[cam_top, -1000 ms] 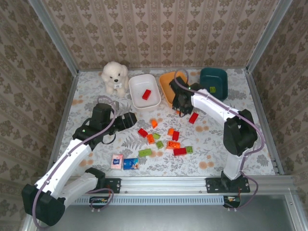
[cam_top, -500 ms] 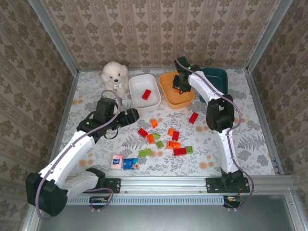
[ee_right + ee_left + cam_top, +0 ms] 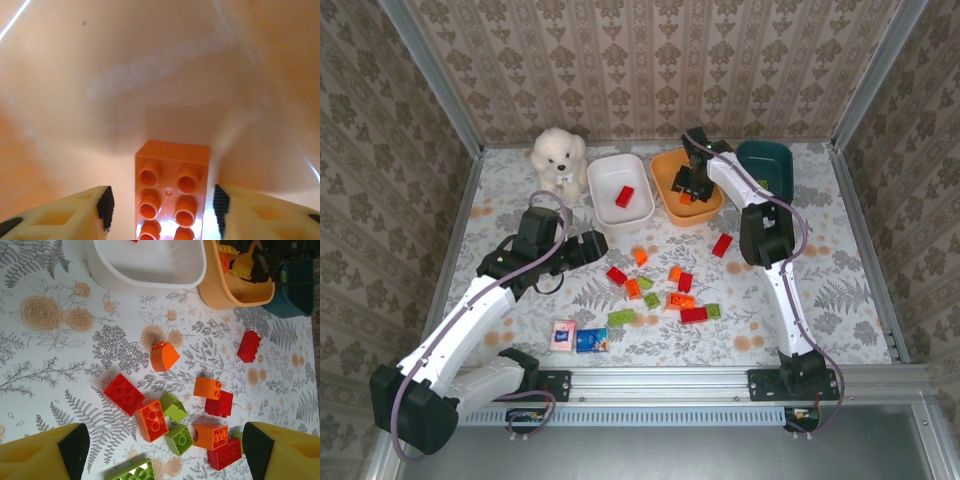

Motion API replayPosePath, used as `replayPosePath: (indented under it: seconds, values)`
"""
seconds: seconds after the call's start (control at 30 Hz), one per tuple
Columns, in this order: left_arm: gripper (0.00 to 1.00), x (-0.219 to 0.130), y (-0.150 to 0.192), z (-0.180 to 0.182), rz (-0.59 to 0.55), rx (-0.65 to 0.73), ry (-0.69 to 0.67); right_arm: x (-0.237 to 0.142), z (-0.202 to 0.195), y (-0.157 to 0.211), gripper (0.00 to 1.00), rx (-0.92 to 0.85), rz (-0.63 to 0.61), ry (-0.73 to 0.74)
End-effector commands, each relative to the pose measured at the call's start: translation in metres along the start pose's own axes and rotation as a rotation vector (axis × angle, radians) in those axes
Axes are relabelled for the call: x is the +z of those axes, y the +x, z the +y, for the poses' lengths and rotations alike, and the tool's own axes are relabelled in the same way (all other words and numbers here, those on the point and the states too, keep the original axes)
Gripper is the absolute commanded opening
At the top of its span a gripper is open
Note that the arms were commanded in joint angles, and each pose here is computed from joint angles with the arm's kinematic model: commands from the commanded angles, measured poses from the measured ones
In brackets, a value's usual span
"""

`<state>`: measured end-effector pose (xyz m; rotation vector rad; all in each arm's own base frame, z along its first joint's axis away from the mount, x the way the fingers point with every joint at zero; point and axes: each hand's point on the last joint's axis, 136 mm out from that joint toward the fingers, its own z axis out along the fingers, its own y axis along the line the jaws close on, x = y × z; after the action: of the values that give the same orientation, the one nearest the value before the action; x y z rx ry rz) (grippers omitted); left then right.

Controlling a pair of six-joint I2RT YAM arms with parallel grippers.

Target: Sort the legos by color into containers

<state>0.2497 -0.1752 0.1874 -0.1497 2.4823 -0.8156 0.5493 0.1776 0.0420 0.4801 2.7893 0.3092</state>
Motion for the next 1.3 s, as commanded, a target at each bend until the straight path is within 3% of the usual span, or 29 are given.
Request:
replayPosePath:
  seconds: [0.0, 0.17, 0.3, 0.33, 0.47, 0.6, 0.73, 0.93, 1.13, 1.27]
  values:
    - [0.83, 0.007, 0.012, 0.012, 0.041, -0.061, -0.043, -0.055, 0.019, -0.016, 0.60, -0.035, -0.067, -0.073]
    - [0.82, 0.022, 0.023, 0.029, 0.081, -0.167, -0.101, -0.132, 0.052, -0.014, 0.59, -0.162, -0.221, -0.209]
    - [0.79, 0.035, 0.032, 0.045, 0.117, -0.273, -0.177, -0.217, 0.084, 0.023, 0.63, -0.332, -0.495, -0.444]
    - [0.79, 0.040, 0.037, 0.049, 0.141, -0.303, -0.197, -0.226, 0.084, 0.038, 0.64, -0.343, -0.505, -0.488]
    - [0.75, 0.057, 0.047, 0.059, 0.198, -0.378, -0.266, -0.229, 0.072, 0.102, 0.66, -0.337, -0.398, -0.625]
    - [0.71, 0.075, 0.046, 0.062, 0.200, -0.518, -0.313, -0.225, 0.045, 0.164, 0.66, -0.372, -0.302, -0.602]
    - [0.76, 0.092, 0.046, 0.054, 0.239, -0.554, -0.379, -0.224, 0.017, 0.202, 0.66, -0.404, -0.242, -0.568]
    - [0.76, 0.118, 0.057, 0.046, 0.295, -0.565, -0.455, -0.223, -0.007, 0.219, 0.66, -0.438, -0.209, -0.512]
    - [0.60, 0.128, 0.069, 0.059, 0.311, -0.608, -0.552, -0.233, -0.012, 0.219, 0.66, -0.448, -0.227, -0.496]
    - [0.56, 0.139, 0.075, 0.060, 0.328, -0.611, -0.568, -0.234, -0.019, 0.222, 0.66, -0.449, -0.226, -0.484]
